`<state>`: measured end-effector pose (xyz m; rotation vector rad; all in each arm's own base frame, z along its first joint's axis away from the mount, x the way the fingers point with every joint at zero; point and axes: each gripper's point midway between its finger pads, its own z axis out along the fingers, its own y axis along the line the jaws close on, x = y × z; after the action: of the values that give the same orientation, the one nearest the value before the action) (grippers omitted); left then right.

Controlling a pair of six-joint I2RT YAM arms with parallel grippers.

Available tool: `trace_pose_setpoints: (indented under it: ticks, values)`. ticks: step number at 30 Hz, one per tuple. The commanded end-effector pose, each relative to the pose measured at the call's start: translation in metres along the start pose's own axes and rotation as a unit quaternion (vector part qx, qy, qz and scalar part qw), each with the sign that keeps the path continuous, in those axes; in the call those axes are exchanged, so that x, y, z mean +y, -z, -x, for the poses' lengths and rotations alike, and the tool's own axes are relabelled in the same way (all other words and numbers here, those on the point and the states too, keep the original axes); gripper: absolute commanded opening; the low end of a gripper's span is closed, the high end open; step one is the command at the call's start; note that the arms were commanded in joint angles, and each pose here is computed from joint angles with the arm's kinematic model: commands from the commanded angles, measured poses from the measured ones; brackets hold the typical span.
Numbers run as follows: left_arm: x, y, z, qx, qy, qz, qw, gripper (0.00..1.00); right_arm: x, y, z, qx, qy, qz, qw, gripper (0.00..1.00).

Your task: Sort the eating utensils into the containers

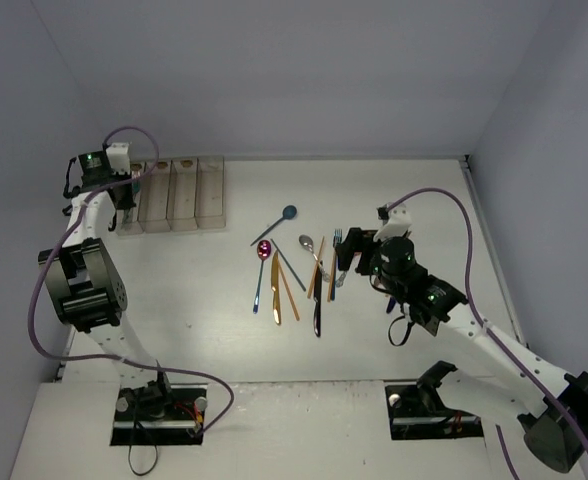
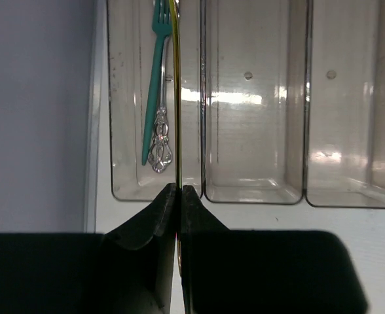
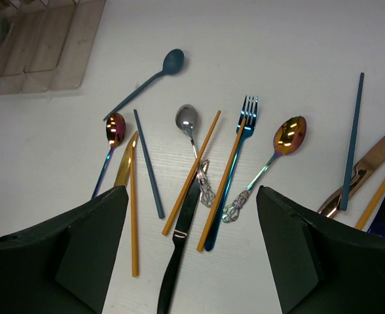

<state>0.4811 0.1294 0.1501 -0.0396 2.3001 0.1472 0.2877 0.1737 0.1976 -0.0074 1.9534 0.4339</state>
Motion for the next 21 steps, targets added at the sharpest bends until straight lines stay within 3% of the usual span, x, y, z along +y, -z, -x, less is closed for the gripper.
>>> trace_pose_setpoints:
  ticks: [1,9,21]
  values:
    - [0.015,-0.010,0.042,-0.050,-0.049,-0.011,0.997,0.00,0.002,0.000,0.010,-0.013,0.003,0.018,1.000,0.77]
    - [0.036,-0.049,0.036,-0.036,-0.046,-0.008,0.998,0.00,-0.006,-0.007,0.003,0.012,-0.006,0.025,1.000,0.77]
    - [0.038,-0.074,0.005,0.000,-0.038,-0.019,0.999,0.00,-0.018,-0.015,0.001,0.024,-0.017,0.017,0.999,0.77]
